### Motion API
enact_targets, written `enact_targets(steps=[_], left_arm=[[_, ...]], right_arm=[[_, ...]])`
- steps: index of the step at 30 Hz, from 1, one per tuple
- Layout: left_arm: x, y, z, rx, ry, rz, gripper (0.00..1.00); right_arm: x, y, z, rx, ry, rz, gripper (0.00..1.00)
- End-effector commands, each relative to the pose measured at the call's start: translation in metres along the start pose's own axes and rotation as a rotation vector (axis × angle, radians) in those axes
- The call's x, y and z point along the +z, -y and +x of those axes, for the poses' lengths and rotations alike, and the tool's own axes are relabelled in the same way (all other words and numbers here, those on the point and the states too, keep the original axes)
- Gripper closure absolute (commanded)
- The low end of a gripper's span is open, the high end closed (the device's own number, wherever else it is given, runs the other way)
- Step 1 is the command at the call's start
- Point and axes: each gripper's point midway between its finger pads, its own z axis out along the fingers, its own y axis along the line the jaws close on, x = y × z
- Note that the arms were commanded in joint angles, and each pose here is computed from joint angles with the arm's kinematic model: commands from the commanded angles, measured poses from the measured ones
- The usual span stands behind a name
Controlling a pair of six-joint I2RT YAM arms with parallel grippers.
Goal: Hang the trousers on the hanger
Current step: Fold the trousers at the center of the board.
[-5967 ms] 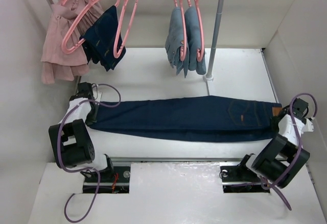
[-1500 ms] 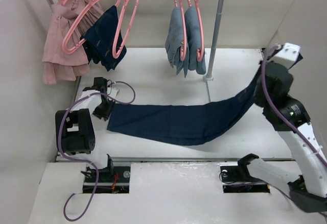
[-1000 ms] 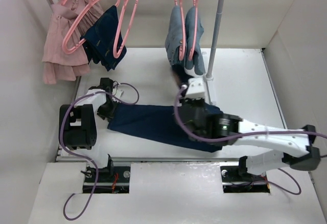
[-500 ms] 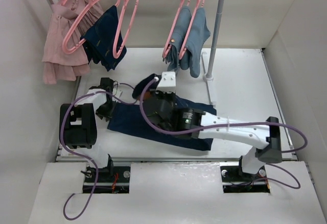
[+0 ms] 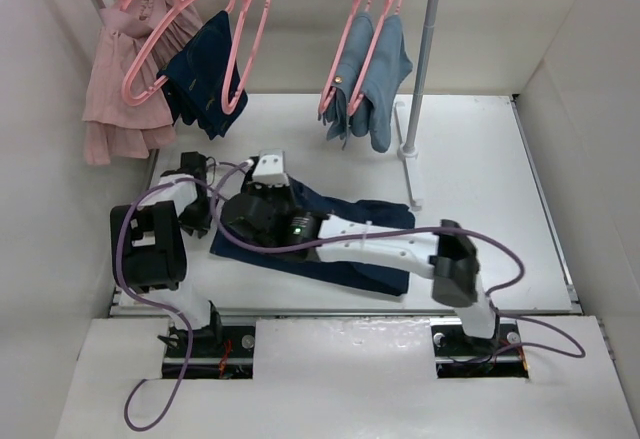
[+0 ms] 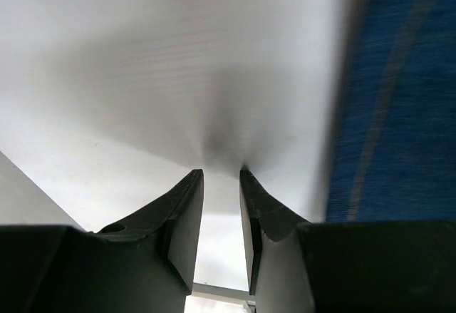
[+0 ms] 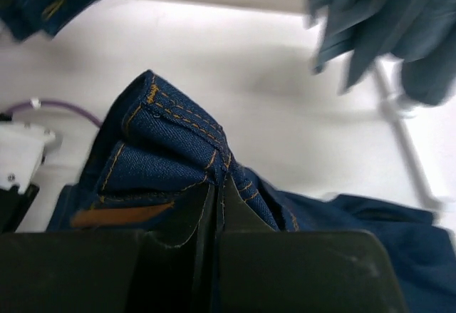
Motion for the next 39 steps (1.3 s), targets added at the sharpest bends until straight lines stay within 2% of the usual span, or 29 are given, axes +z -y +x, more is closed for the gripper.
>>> enact_targets(steps=[1, 6, 11, 14, 19, 24, 28, 31, 36, 37, 39], left_arm=[[0.02, 0.017, 0.038, -0.042, -0.106, 0.14, 0.75], [0.009, -0.006, 0.044, -0.099, -0.095, 0.14, 0.74], [-0.005, -0.027, 0.034, -0.189, -0.039, 0.21, 0.73], [-0.011, -0.029, 0.031, -0.193, -0.031, 0.251, 0.72], [-0.016, -0.024, 0.04, -0.184, -0.037, 0.254, 0.72], [-0.014, -0.025, 0.044, -0.172, -0.044, 0.238, 0.72], [-0.013, -0.022, 0.047, -0.172, -0.052, 0.242, 0.71], [-0.013, -0.022, 0.047, -0.172, -0.052, 0.242, 0.71], [-0.016, -0.028, 0.045, -0.183, -0.036, 0.231, 0.71], [-0.016, -0.028, 0.045, -0.183, -0.036, 0.231, 0.71], [-0.014, -0.03, 0.047, -0.184, -0.043, 0.234, 0.71]], right_arm=[[0.002, -0.04, -0.002, 0.072, -0.003, -0.049, 1.0], [0.0, -0.091, 0.034, 0.012, -0.064, -0.149, 1.0], [-0.004, -0.095, 0.059, -0.022, -0.096, -0.171, 1.0], [0.011, -0.08, 0.054, 0.001, -0.095, -0.109, 1.0], [0.038, -0.044, 0.001, 0.107, -0.017, 0.034, 1.0], [0.034, -0.03, -0.02, 0.141, 0.013, 0.068, 1.0], [0.035, -0.04, -0.018, 0.16, 0.007, 0.034, 1.0], [0.031, -0.077, 0.011, 0.143, -0.058, -0.098, 1.0], [-0.034, -0.178, 0.081, 0.03, -0.281, -0.628, 0.98], [-0.043, -0.186, 0.093, -0.002, -0.318, -0.694, 0.94], [-0.061, -0.197, 0.107, -0.049, -0.379, -0.821, 0.61]])
